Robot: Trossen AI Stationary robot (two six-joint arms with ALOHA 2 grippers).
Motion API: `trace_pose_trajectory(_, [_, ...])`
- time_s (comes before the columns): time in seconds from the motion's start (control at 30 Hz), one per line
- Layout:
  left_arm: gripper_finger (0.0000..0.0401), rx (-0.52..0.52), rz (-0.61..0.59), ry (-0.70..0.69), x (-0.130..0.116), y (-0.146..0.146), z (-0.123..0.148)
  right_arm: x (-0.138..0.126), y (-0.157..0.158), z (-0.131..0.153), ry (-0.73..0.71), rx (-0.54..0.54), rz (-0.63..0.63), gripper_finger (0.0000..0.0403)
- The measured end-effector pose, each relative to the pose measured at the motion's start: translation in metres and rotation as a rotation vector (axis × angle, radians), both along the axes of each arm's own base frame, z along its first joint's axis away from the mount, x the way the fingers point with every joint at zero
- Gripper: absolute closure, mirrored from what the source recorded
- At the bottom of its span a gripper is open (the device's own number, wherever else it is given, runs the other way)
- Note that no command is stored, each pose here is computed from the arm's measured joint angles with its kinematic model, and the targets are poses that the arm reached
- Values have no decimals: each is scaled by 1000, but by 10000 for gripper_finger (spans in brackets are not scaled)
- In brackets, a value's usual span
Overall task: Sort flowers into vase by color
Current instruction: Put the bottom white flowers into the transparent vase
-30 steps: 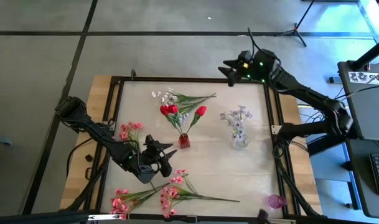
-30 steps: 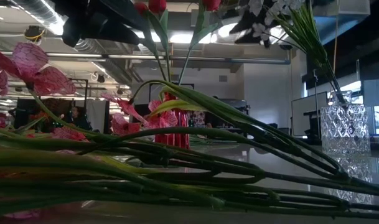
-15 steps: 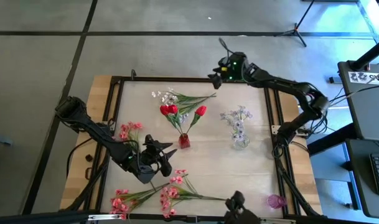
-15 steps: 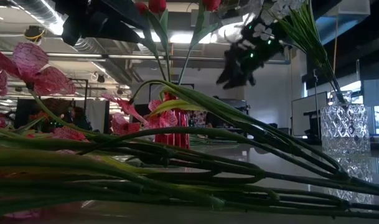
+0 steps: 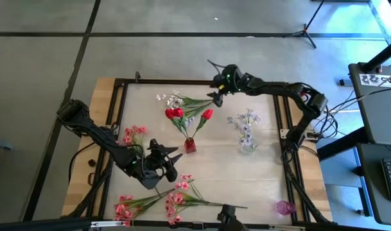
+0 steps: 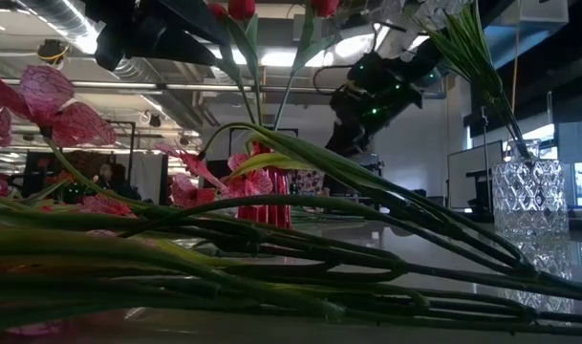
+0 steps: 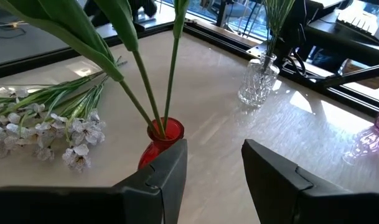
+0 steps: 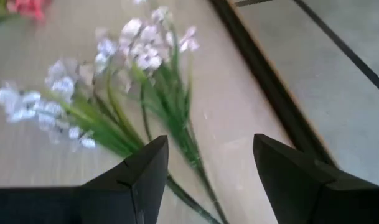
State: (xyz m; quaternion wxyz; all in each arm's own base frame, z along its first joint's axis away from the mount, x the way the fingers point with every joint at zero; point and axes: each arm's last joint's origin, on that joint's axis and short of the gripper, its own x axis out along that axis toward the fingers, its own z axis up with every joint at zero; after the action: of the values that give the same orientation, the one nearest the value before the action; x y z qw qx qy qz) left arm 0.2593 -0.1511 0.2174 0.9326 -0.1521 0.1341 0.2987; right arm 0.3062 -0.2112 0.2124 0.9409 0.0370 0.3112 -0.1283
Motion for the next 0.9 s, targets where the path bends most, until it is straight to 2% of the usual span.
trace_pose_trajectory(0.4, [250,-3,2,-2,0,0,0,26,22,-41,134,-90,208,169])
trace_pose_trajectory(0.57, [250,-3,2,-2,0,0,0,35,32,-62,192,-93,247,172])
trace_pose_trajectory(0.7, [250,-2,4,-3,0,0,0,37,32,-79,259,-104,212,197])
trace_pose_trajectory(0.9, [250,2,8,-5,0,0,0,38,29,-87,278,-91,179,250])
